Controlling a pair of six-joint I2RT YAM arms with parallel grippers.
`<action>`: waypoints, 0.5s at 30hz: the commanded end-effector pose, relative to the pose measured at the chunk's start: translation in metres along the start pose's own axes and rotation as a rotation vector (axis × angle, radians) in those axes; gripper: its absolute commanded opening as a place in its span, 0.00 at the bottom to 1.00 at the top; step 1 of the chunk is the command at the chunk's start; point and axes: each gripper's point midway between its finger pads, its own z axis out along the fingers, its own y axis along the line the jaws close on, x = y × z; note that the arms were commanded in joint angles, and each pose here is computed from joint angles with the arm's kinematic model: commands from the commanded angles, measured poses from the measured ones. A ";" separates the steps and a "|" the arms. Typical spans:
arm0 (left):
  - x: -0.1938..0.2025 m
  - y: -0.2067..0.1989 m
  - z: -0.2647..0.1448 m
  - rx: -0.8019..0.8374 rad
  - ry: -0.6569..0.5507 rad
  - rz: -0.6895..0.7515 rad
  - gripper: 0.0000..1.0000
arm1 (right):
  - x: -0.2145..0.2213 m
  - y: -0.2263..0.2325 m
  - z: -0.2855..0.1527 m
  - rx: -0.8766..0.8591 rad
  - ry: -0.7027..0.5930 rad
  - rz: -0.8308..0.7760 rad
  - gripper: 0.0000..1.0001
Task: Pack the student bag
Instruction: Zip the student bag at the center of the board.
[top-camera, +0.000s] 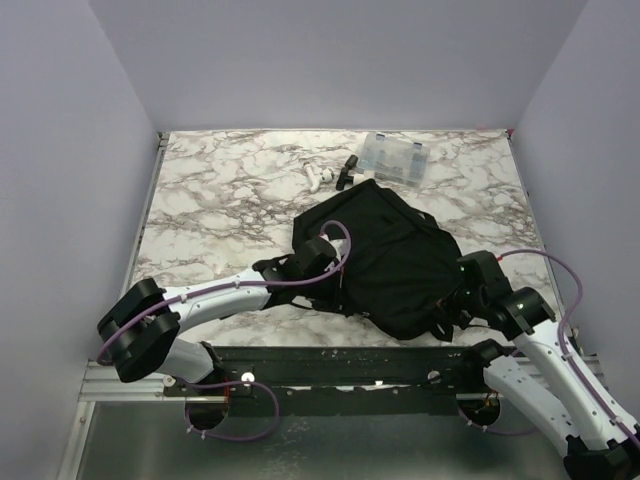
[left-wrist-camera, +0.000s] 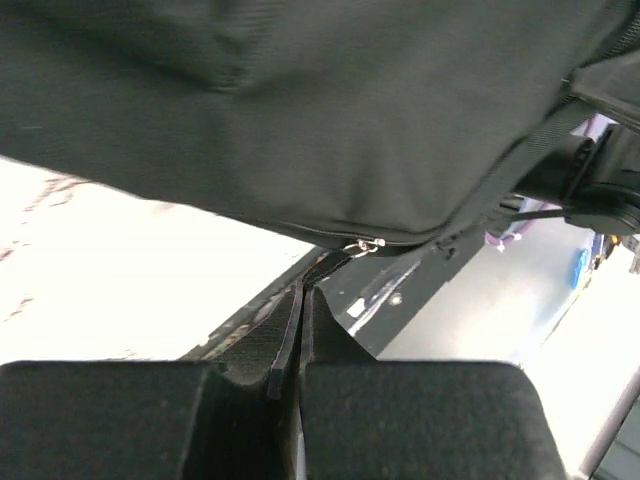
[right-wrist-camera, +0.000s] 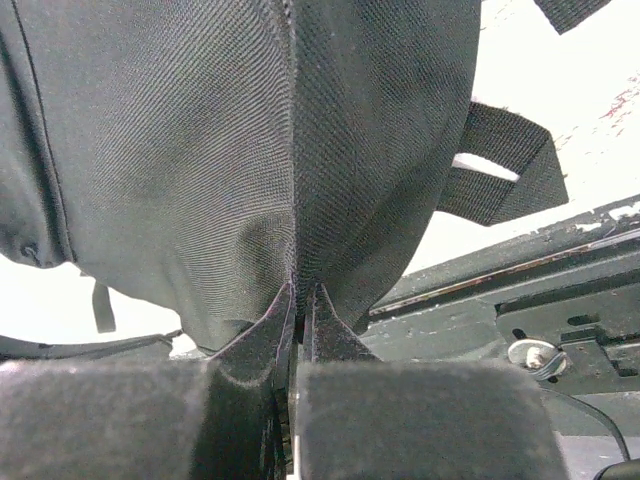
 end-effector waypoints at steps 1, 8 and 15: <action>-0.009 0.052 -0.015 -0.133 -0.053 -0.008 0.00 | -0.018 -0.006 -0.002 0.015 -0.110 0.095 0.01; -0.026 0.076 -0.024 -0.179 -0.096 -0.024 0.00 | -0.019 -0.007 -0.004 0.017 -0.116 0.103 0.01; -0.034 0.062 -0.032 -0.142 -0.092 0.003 0.00 | -0.033 0.010 -0.024 -0.060 -0.182 0.070 0.06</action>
